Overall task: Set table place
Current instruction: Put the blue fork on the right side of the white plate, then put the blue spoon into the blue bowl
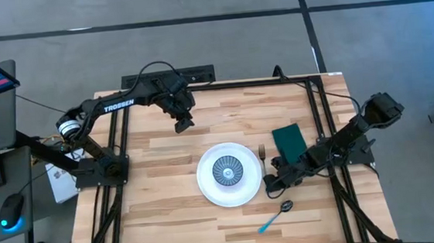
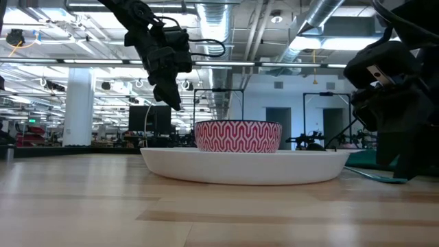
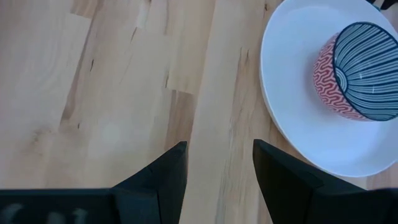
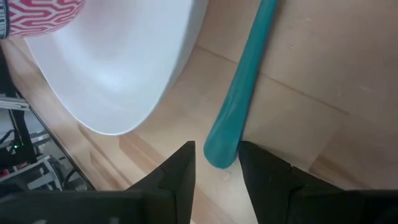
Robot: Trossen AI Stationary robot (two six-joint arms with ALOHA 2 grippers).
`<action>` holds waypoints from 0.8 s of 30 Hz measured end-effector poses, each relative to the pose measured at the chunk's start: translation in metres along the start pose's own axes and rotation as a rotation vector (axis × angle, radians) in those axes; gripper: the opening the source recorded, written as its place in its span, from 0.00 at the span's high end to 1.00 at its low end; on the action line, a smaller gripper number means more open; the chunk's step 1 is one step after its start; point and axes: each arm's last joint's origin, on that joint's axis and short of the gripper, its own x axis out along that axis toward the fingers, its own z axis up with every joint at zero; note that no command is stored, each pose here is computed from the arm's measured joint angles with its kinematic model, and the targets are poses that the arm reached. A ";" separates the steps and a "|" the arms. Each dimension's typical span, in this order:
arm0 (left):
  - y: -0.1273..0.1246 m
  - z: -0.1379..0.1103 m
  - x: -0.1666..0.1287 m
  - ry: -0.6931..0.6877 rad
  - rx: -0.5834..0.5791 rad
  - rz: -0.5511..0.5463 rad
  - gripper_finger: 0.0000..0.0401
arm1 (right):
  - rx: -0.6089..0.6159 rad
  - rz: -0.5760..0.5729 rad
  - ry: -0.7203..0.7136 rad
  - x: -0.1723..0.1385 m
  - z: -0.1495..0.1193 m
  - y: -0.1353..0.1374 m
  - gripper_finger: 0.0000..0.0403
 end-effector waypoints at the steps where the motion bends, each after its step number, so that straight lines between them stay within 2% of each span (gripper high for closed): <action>1: 0.000 0.000 0.000 0.001 0.001 0.004 0.57 | 0.006 -0.001 0.001 0.000 0.000 0.000 0.62; 9: 0.000 0.000 0.000 0.007 0.000 0.008 0.57 | -0.003 0.021 -0.007 -0.017 0.001 0.003 0.62; 12: 0.000 -0.001 0.000 0.010 -0.002 0.007 0.57 | 0.010 -0.027 0.003 -0.029 -0.001 -0.001 0.62; 18: -0.001 -0.004 0.000 0.043 -0.016 0.000 0.57 | 0.006 0.018 0.194 -0.050 -0.023 0.002 0.62; 24: -0.001 -0.003 0.000 0.035 -0.013 0.001 0.57 | 0.080 -0.121 0.272 -0.057 -0.046 -0.013 0.62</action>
